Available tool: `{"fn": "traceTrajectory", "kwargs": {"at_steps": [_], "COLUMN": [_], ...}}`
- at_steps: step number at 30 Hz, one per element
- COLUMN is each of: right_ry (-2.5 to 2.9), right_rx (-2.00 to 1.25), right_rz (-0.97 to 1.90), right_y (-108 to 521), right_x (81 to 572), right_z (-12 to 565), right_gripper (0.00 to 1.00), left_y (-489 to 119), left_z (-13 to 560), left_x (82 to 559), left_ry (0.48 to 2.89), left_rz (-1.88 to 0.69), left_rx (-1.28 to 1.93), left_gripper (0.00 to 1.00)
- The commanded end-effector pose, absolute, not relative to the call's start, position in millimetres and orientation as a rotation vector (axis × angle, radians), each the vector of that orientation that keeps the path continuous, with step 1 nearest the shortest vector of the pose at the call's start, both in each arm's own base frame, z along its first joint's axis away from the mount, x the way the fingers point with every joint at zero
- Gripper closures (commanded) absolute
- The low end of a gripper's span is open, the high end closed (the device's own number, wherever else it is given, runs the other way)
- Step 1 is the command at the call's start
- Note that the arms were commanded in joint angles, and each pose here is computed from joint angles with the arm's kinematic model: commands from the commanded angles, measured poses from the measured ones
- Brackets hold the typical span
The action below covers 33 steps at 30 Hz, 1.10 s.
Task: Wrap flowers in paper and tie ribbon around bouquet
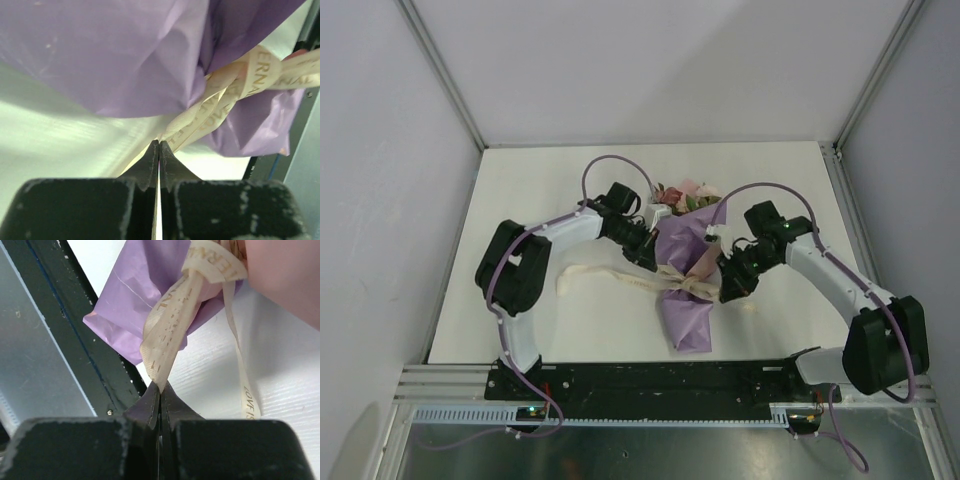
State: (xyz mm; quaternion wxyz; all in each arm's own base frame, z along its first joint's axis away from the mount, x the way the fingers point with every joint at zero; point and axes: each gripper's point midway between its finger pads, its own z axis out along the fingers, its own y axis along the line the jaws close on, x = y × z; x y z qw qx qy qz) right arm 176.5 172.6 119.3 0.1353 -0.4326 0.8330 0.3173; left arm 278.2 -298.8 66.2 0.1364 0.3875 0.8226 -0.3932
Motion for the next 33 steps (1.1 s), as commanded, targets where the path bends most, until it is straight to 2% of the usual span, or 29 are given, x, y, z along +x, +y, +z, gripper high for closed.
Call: {"fn": "traceTrajectory", "kwargs": {"at_steps": [1,12,19,24,33], "right_ry": [2.482,2.707,2.624,2.491,2.467], "right_rx": [-1.199,-0.986,-0.55,-0.434,-0.092], "right_rz": [1.066,1.121,1.413,1.485,1.667], "right_y": [165,143,147,158,152], "right_x": [165,182,233,264,305], "right_z": [126,105,131,152,146], "right_gripper": [1.0,1.0,1.0,1.0,1.0], "left_y": [-287,-256,-254,-255,-253], "left_z": [61,45,42,45,42], "left_x": [295,313,317,318,320], "left_ry": [2.367,2.466,2.489,2.481,2.503], "left_rz": [-1.011,-0.851,-0.835,-0.85,-0.861], "left_rx": [1.183,1.14,1.117,1.123,1.098], "left_gripper": [1.0,1.0,1.0,1.0,1.0]}}
